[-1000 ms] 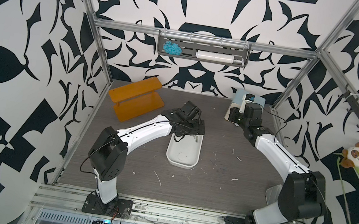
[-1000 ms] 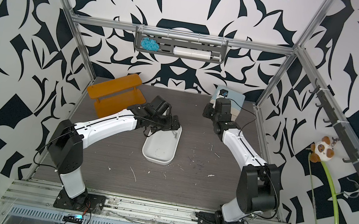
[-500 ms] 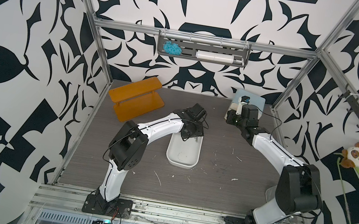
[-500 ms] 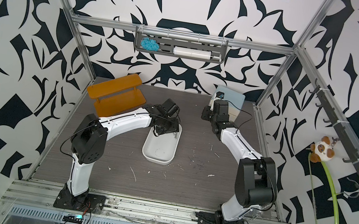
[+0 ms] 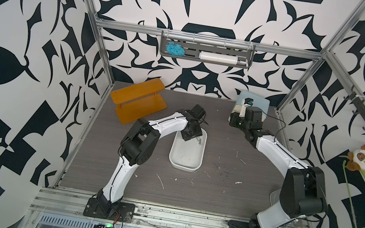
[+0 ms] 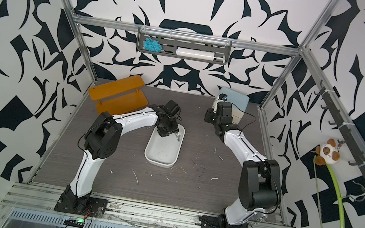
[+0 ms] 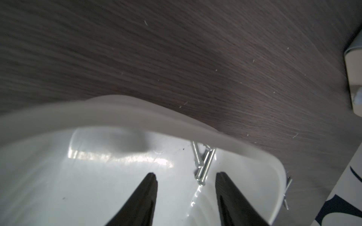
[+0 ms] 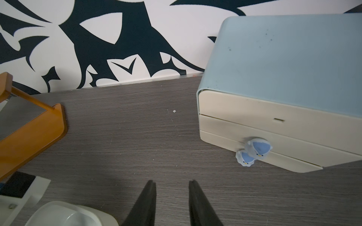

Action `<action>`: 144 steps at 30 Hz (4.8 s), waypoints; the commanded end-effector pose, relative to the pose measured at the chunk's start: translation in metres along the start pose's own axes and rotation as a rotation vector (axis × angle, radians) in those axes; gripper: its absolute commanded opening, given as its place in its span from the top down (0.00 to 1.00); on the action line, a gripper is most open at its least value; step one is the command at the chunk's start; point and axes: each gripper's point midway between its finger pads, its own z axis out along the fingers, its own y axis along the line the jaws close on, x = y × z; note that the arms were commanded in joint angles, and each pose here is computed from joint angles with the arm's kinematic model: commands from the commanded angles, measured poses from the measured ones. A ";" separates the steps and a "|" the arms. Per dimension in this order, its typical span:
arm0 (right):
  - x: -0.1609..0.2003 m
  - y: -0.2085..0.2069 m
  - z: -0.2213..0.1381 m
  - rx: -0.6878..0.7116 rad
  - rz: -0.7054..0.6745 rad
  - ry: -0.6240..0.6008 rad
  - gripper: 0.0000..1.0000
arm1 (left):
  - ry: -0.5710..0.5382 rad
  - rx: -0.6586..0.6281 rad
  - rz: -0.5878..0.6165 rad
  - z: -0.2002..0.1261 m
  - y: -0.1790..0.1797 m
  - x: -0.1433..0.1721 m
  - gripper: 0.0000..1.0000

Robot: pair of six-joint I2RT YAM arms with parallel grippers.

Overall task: Take out the screws from the storage box
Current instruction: Pick up the screw from the storage box, then place the screw at the center of the board, then adjust the storage box at the center of the board.

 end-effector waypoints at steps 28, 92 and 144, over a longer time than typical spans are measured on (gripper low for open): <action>-0.028 0.012 -0.011 -0.054 -0.006 -0.063 0.64 | 0.154 -0.181 -0.086 0.042 0.019 0.025 0.78; -0.058 -0.045 -0.106 0.136 0.147 -0.316 0.58 | 0.157 0.248 0.454 0.012 -0.138 0.093 1.00; 0.065 0.177 -0.043 -0.212 -0.216 0.144 0.72 | -0.438 0.273 0.083 -0.238 0.160 -0.005 0.20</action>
